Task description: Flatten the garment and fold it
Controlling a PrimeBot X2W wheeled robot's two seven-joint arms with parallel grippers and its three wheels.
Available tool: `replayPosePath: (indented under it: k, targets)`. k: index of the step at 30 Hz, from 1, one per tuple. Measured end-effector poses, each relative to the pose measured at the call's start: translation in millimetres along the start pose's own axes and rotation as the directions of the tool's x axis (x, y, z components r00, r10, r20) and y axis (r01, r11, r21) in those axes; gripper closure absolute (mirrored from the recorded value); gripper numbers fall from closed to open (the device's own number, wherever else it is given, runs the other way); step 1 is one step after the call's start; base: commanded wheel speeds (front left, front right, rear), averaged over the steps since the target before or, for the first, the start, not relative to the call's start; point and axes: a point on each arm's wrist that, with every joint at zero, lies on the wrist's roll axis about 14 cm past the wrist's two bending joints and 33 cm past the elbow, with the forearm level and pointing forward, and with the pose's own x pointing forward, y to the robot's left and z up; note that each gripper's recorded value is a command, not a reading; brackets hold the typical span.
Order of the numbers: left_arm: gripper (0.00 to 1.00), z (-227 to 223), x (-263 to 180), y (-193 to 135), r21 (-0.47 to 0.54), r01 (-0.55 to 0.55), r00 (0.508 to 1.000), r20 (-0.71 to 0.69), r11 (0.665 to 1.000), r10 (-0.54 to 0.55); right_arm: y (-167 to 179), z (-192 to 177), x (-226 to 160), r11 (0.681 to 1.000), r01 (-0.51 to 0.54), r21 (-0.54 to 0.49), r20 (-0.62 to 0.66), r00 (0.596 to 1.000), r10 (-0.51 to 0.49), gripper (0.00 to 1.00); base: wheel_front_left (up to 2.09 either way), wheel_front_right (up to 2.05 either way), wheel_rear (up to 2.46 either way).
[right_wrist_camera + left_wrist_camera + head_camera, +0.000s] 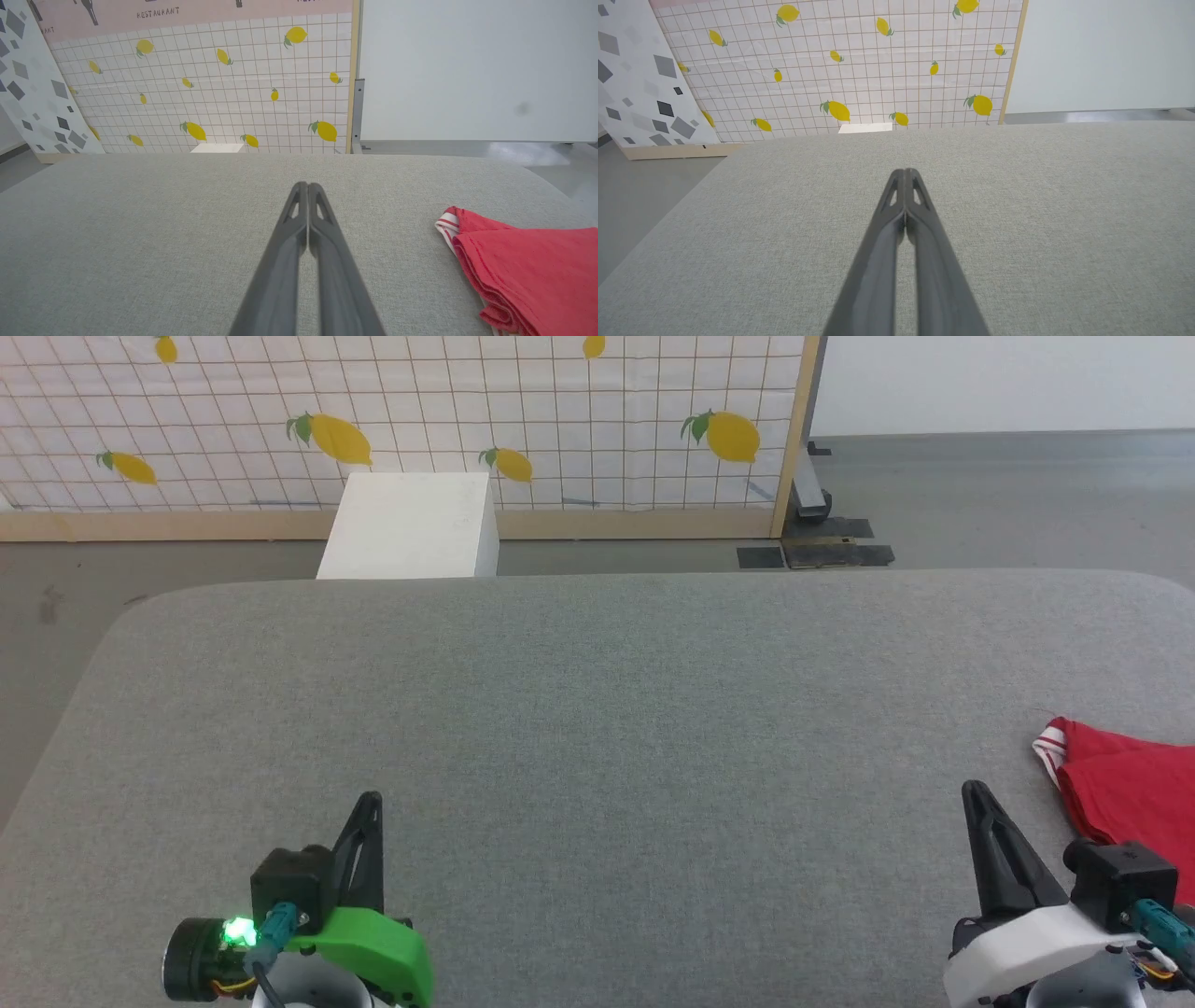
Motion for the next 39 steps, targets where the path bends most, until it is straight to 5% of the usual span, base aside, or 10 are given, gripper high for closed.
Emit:
replayPosePath:
  k: [39]
  targets:
    - [1.0,14.0,11.4,3.7,0.02,-0.02,0.999,0.032,1.0,0.019,9.2,2.5,8.5,0.999,-0.028,-0.042,-0.003,1.0,0.028,1.0,0.0,0.0,0.0]
